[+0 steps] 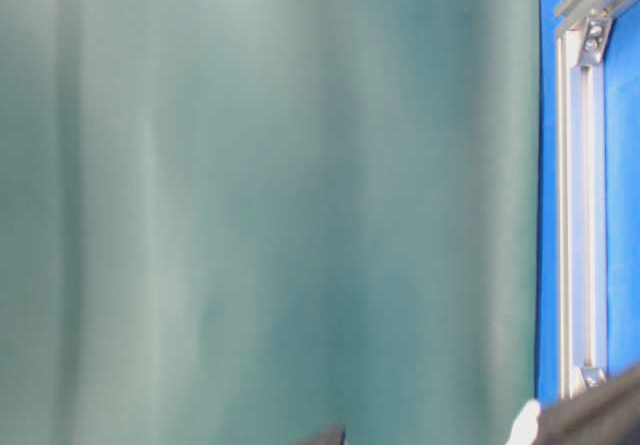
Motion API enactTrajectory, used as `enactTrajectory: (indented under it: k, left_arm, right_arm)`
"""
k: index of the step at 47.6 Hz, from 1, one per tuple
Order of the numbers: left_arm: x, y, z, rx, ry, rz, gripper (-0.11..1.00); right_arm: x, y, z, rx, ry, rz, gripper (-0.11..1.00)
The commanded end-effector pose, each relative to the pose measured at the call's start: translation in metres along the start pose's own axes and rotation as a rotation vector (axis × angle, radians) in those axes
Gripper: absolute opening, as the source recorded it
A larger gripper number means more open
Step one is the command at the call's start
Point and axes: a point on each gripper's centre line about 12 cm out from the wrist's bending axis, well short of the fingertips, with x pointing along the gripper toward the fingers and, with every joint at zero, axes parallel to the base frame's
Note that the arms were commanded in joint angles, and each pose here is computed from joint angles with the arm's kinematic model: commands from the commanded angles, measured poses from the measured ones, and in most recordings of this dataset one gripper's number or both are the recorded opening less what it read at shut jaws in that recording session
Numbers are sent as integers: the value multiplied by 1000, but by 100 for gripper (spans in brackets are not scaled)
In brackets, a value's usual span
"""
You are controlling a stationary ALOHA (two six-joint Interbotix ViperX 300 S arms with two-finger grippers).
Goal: Insert the wire through the string loop located on the right side.
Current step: 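Pull the cable through the loop leftward with the left gripper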
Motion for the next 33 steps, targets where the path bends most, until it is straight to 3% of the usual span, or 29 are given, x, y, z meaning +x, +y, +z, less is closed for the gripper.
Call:
enactTrajectory:
  k: [1, 21, 33]
  left_arm:
    - [-17, -4, 3, 7, -40, -16, 8]
    - [-85, 0, -31, 15, -21, -31, 8]
    - [-106, -4, -41, 26, -13, -61, 8]
  right_arm:
    - [2, 2, 7, 5, -12, 4, 96]
    - [7, 5, 15, 8, -9, 9, 96]
    - [7, 5, 15, 8, -11, 9, 96]
